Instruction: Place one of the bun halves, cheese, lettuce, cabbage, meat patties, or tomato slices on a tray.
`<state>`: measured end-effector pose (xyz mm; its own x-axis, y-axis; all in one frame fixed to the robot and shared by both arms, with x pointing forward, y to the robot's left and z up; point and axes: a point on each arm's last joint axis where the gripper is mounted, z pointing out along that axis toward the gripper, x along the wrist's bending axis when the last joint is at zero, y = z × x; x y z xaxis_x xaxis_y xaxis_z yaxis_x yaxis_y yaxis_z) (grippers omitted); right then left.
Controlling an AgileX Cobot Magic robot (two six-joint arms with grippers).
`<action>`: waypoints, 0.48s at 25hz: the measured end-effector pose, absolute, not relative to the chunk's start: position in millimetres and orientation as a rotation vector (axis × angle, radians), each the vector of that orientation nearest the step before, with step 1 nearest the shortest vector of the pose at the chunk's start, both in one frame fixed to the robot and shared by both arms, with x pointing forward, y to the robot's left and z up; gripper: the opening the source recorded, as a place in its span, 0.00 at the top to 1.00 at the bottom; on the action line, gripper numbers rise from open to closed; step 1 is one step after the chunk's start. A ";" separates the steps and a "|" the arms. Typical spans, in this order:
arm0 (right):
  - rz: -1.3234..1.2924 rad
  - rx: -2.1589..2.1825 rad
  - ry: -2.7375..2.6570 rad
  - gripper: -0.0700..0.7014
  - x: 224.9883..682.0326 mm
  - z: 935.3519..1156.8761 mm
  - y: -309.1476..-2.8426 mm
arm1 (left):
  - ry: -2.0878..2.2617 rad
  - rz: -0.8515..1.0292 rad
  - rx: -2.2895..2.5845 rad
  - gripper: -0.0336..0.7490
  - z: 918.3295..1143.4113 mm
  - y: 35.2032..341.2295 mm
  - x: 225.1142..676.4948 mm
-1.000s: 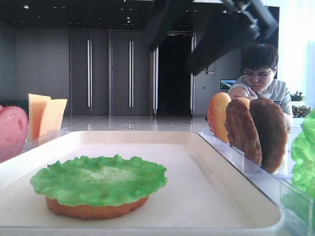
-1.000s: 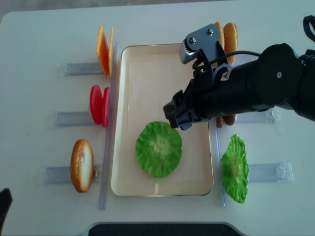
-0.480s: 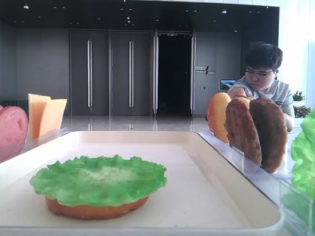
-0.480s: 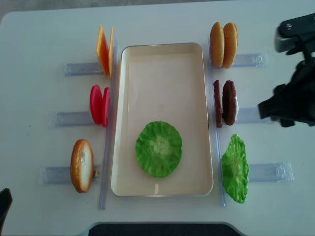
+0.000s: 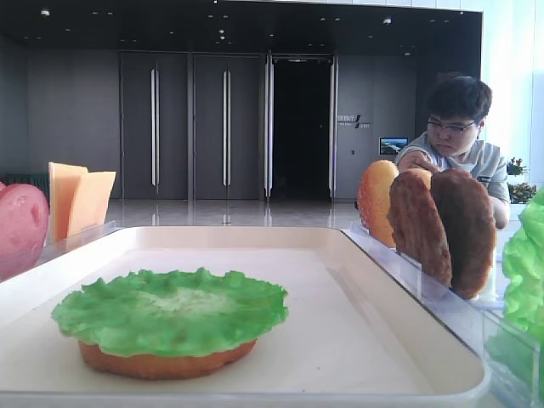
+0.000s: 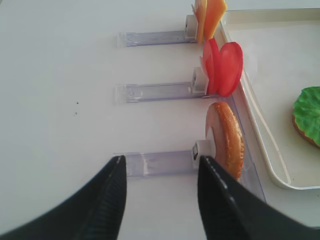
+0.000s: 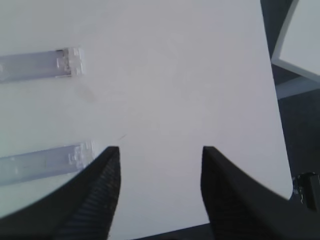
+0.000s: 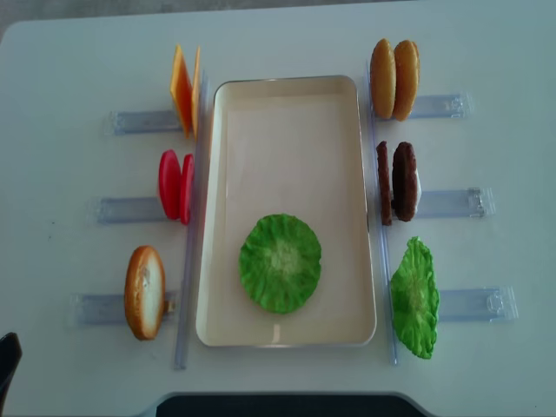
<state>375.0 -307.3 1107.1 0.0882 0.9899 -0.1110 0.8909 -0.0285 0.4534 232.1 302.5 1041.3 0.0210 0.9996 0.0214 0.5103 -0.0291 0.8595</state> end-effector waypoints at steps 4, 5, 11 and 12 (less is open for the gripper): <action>0.417 1.913 1.799 0.45 354.4 1119.0 -308.1 | 1.568 0.915 1.621 0.50 1041.3 302.5 232.1; 0.434 1.903 1.788 0.45 349.9 1121.2 -308.3 | 1.568 0.915 1.621 0.50 1041.3 302.5 232.1; 0.617 1.816 1.716 0.45 311.9 1135.8 -305.9 | 1.565 0.917 1.624 0.51 1041.3 302.5 232.1; 0.660 1.791 1.704 0.45 303.0 1138.3 -305.0 | 1.565 0.917 1.624 0.51 1041.3 302.5 232.1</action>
